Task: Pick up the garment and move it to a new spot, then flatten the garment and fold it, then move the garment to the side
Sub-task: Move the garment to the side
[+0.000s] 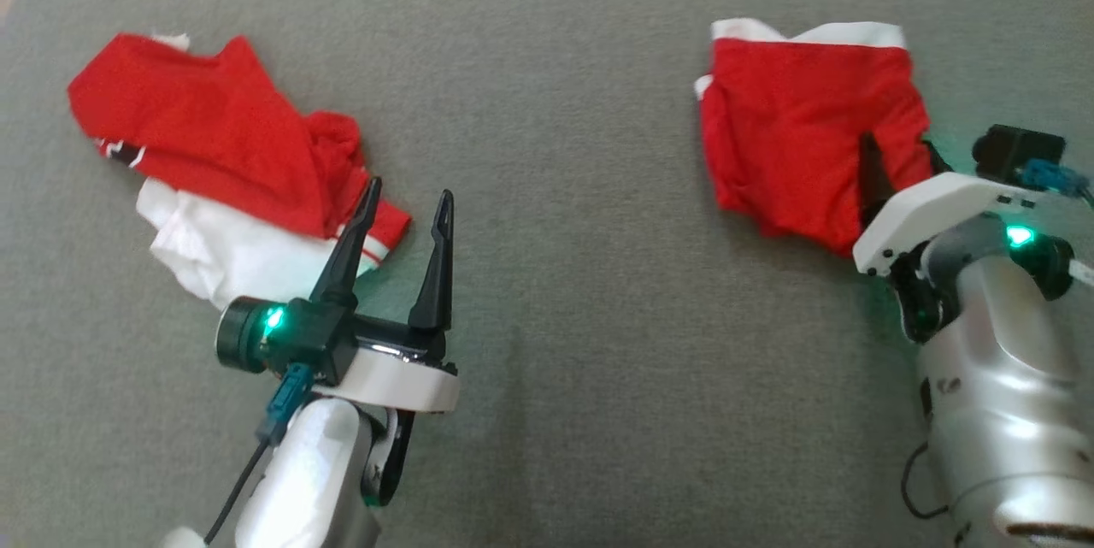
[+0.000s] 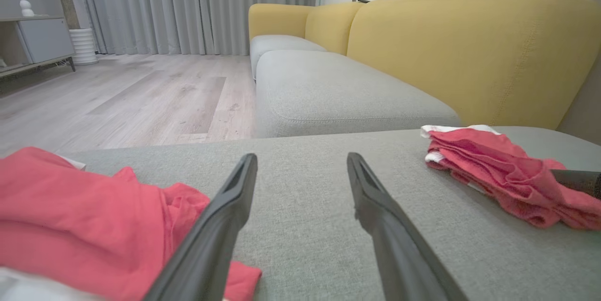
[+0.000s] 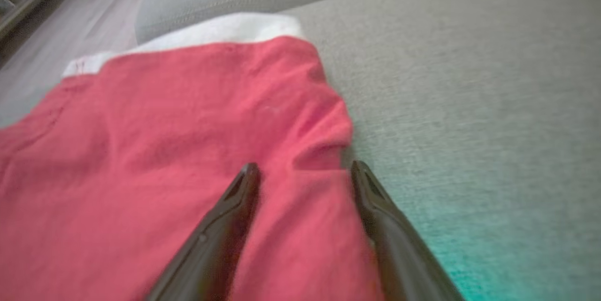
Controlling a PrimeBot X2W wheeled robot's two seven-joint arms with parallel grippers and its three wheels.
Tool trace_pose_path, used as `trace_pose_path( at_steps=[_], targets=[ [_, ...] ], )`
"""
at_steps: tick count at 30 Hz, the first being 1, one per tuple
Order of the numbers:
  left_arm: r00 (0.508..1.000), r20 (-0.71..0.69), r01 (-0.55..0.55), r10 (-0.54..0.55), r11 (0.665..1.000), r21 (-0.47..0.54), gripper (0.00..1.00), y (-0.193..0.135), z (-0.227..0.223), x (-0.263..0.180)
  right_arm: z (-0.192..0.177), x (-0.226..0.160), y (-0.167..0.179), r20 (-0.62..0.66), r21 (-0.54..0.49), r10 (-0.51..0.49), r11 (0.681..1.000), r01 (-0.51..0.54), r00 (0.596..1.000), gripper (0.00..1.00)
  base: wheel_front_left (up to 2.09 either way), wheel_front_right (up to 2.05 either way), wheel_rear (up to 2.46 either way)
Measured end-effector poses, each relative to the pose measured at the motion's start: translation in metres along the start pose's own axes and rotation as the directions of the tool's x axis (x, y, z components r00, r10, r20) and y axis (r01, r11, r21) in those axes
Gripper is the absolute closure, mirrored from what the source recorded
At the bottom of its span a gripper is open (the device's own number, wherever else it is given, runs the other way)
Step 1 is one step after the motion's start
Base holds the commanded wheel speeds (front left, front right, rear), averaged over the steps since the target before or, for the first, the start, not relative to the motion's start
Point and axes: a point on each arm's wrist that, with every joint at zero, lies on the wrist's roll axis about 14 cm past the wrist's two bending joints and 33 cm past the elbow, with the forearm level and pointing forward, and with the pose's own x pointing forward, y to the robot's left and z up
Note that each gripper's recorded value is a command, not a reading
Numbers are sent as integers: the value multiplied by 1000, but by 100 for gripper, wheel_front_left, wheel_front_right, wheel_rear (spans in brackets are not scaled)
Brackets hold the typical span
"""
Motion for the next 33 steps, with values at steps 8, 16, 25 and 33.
trace_pose_path(
  at_steps=[8,16,25,33],
  targets=[
    [1000,-12,-20,20,1000,-1,0,6,-4,-2,-3,15,7,-78,-120,17,992,-26,997,100,0,0,0],
    [1000,8,-1,1,1000,-3,0,-2,3,1,5,5,-2,-42,-301,23,953,-34,999,100,0,0,0],
    [999,36,23,-22,1000,-7,0,-11,12,6,24,-18,-73,-45,-511,-94,858,58,995,100,0,0,0],
    [1000,23,8,-8,1000,-12,0,-6,6,8,41,-36,-160,-58,-659,-255,736,155,965,100,0,0,0]
  ],
)
